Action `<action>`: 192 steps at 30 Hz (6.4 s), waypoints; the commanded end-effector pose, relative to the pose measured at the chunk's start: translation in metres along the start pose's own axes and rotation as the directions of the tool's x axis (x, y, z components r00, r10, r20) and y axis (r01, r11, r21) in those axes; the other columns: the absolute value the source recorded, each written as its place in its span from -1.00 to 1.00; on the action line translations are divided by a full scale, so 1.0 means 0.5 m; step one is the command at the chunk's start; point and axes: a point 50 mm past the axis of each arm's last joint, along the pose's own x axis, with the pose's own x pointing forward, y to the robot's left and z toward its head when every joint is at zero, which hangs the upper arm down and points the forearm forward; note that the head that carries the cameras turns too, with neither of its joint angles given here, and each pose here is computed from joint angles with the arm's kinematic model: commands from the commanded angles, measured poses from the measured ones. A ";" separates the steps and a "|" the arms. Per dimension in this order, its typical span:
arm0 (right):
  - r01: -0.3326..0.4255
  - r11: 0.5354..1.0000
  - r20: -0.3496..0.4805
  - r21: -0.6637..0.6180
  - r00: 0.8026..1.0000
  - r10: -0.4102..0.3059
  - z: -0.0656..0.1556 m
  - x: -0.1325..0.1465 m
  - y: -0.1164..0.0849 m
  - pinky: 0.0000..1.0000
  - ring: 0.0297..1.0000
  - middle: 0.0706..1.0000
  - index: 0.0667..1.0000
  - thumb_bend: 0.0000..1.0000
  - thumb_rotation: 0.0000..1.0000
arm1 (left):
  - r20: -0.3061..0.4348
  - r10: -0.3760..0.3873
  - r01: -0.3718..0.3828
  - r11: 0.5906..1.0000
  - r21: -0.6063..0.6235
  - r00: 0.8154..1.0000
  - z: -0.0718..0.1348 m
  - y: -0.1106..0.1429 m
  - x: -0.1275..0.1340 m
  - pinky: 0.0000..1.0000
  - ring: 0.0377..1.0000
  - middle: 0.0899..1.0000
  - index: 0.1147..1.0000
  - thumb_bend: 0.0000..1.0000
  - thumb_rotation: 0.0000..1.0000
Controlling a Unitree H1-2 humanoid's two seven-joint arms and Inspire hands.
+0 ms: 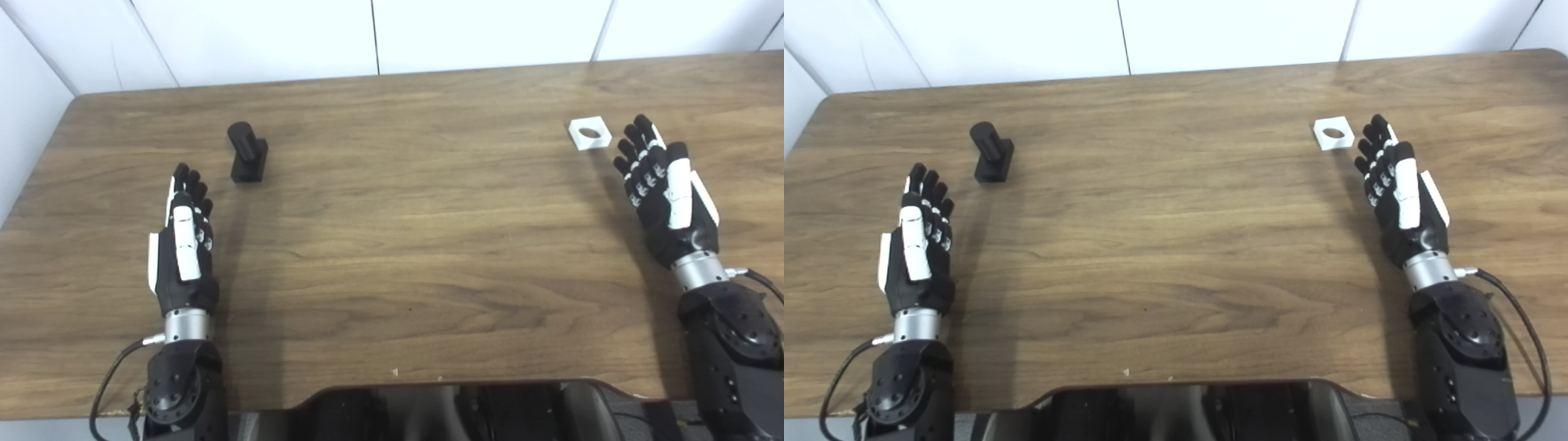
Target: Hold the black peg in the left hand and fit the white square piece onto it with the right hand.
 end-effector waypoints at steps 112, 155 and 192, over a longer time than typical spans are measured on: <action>0.048 0.993 -0.054 0.111 0.998 -0.042 -0.109 -0.059 0.005 1.00 1.00 1.00 1.00 0.34 0.91 | 0.053 0.223 -0.055 0.002 0.998 0.973 0.053 -0.104 0.330 1.00 1.00 0.83 0.14 0.56 -0.24; 0.045 0.995 -0.057 0.093 0.998 -0.040 -0.100 -0.076 0.008 1.00 1.00 1.00 1.00 0.31 0.94 | -0.025 0.090 0.000 0.264 0.965 0.996 0.061 -0.139 0.268 1.00 1.00 0.72 -0.16 0.04 -0.88; 0.044 0.996 -0.069 0.076 0.997 -0.039 -0.087 -0.095 0.049 1.00 1.00 1.00 1.00 0.22 1.00 | -0.184 -0.388 0.335 0.367 0.868 0.903 0.047 -0.339 0.016 0.98 1.00 0.76 -0.16 0.03 -0.86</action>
